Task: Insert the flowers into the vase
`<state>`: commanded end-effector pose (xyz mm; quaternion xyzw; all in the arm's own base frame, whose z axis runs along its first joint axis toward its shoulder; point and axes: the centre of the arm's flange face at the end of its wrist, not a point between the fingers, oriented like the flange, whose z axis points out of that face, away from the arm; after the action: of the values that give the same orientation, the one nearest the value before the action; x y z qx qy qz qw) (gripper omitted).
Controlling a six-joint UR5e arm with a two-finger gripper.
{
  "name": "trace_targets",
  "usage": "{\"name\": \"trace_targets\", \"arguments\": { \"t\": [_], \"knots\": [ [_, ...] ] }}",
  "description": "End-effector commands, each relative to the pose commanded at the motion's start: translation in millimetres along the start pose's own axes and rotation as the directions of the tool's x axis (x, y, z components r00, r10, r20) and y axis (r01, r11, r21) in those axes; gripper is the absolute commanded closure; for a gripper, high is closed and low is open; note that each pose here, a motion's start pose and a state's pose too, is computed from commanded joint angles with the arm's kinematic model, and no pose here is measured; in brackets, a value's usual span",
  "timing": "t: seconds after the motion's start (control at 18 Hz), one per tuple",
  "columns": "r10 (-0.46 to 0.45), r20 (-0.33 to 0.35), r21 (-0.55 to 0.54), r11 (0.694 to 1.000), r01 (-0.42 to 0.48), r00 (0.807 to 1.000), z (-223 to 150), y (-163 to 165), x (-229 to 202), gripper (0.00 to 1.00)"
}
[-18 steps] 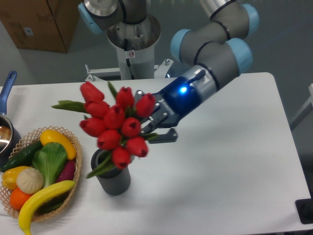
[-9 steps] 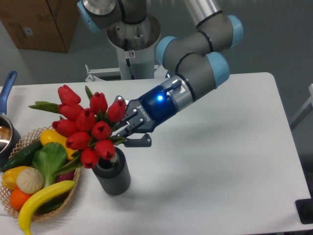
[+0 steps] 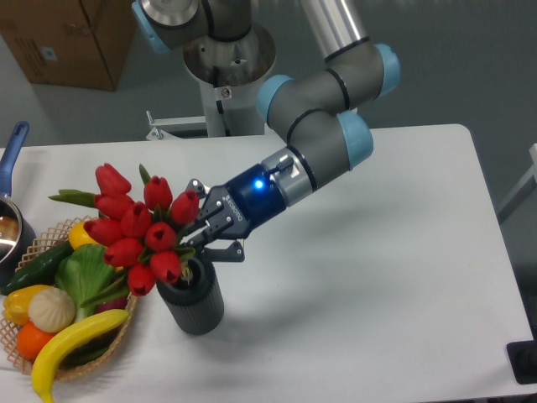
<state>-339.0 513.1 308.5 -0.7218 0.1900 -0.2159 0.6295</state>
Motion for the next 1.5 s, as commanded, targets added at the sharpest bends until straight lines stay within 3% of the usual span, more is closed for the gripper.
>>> {"name": "trace_targets", "arguments": {
  "t": [0.17,0.44,0.5,0.83,1.0,1.11,1.33,1.44,1.5],
  "knots": [
    [0.007,0.009,-0.042,0.999,-0.007,1.000,-2,25,-5,0.53],
    [-0.014,0.028,-0.084,0.996,0.017,0.999,-11,42,-3,0.05],
    [-0.018,0.036,-0.083,0.996,0.021,0.999,-15,44,-3,0.00],
    [-0.013,0.109,-0.154,0.988,0.030,0.994,-51,35,-7,0.00],
    [-0.026,0.216,-0.163,0.985,0.062,0.976,-104,6,-11,0.00],
    [-0.005,0.324,-0.245,0.965,0.089,0.946,-152,-13,-11,0.00],
    [0.093,0.456,-0.438,0.889,0.132,0.885,-221,-21,-17,0.00],
    [0.207,0.505,-0.611,0.771,0.177,0.838,-270,-31,-32,0.00],
    [0.248,0.505,-0.713,0.659,0.238,0.827,-293,-16,-39,0.00]
  ]
}}
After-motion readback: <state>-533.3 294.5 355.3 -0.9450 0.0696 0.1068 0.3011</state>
